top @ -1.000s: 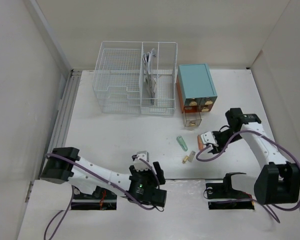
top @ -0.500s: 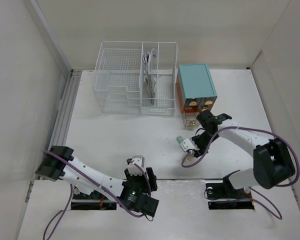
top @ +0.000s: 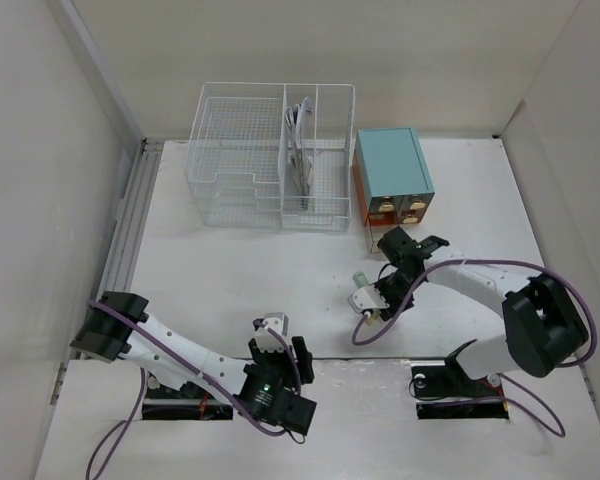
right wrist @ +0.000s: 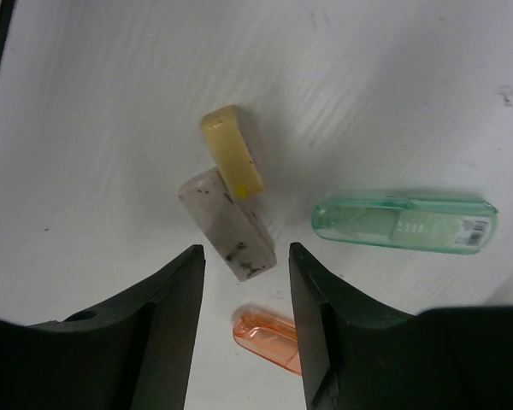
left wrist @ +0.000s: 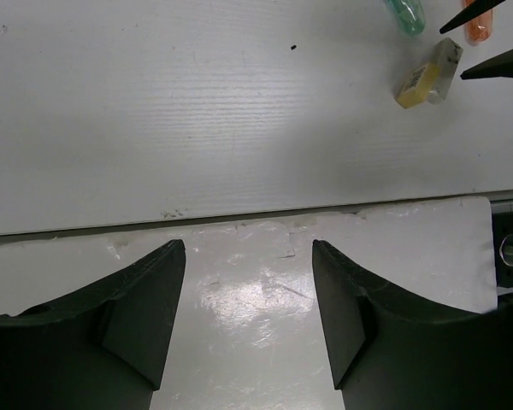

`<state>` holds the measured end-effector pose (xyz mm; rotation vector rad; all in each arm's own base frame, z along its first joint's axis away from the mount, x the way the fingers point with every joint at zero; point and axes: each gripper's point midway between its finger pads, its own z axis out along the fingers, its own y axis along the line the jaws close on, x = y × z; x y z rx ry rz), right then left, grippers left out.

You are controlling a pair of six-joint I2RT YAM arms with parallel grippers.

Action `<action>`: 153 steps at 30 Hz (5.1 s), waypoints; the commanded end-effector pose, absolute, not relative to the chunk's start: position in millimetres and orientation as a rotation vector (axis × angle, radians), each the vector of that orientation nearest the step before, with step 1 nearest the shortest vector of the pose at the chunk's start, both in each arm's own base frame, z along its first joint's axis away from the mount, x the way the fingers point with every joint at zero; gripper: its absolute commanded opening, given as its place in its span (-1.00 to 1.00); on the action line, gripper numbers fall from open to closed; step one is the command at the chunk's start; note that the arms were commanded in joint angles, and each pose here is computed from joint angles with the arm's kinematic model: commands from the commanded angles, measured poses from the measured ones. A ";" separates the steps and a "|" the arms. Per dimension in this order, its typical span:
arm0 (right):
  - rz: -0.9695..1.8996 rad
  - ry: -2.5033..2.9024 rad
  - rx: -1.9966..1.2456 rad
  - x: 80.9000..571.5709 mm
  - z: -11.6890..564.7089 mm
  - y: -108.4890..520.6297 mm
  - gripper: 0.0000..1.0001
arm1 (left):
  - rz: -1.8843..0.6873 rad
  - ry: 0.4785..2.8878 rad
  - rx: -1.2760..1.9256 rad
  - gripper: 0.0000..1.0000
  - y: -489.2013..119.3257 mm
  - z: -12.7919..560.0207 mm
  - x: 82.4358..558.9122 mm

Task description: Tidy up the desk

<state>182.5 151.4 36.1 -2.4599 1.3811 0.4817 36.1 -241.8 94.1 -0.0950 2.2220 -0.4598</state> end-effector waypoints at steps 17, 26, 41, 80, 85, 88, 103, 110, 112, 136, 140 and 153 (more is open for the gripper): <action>0.385 1.533 -2.514 177.7 17.3 148.8 -0.13 | -0.572 2.148 -0.258 0.17 -255.7 109.5 41.8; 0.397 1.594 -2.541 176.2 14.2 150.1 -0.69 | -0.576 2.129 -0.209 0.22 -269.2 121.0 38.6; 0.297 1.775 -1.471 266.8 200.7 146.7 -1.00 | -0.568 1.996 -0.022 0.42 -342.6 131.9 75.1; 0.570 1.982 -0.893 292.3 221.8 106.6 -1.00 | -0.236 2.294 0.277 -0.08 -421.9 34.4 148.6; 0.572 2.017 -0.906 296.8 213.4 104.8 -1.00 | -0.227 2.306 0.276 -0.36 -421.6 26.7 151.0; 0.581 2.039 -0.921 297.6 207.4 104.3 -1.00 | -0.232 2.321 0.295 -0.54 -423.5 21.4 148.3; 0.594 2.185 -0.957 349.3 156.9 108.4 -1.00 | -0.399 2.222 0.151 -0.92 -410.7 100.2 158.9; 0.568 2.222 -0.937 373.6 141.3 116.2 -1.00 | -0.526 2.121 0.096 -0.92 -398.9 161.2 180.1; 0.555 2.211 -0.936 380.5 141.2 120.0 -1.00 | -0.542 2.119 0.104 -0.92 -394.8 162.7 187.6; 0.529 2.096 -0.870 360.2 198.1 113.5 -0.43 | -0.802 1.983 0.142 -0.99 -443.3 205.5 300.8; 0.519 2.053 -0.778 349.8 222.5 90.2 -1.00 | -0.871 1.973 0.155 -0.99 -460.8 206.5 318.3; 0.571 2.003 -0.748 316.9 234.5 81.0 -1.00 | -0.809 2.056 0.175 -0.97 -488.8 153.0 357.3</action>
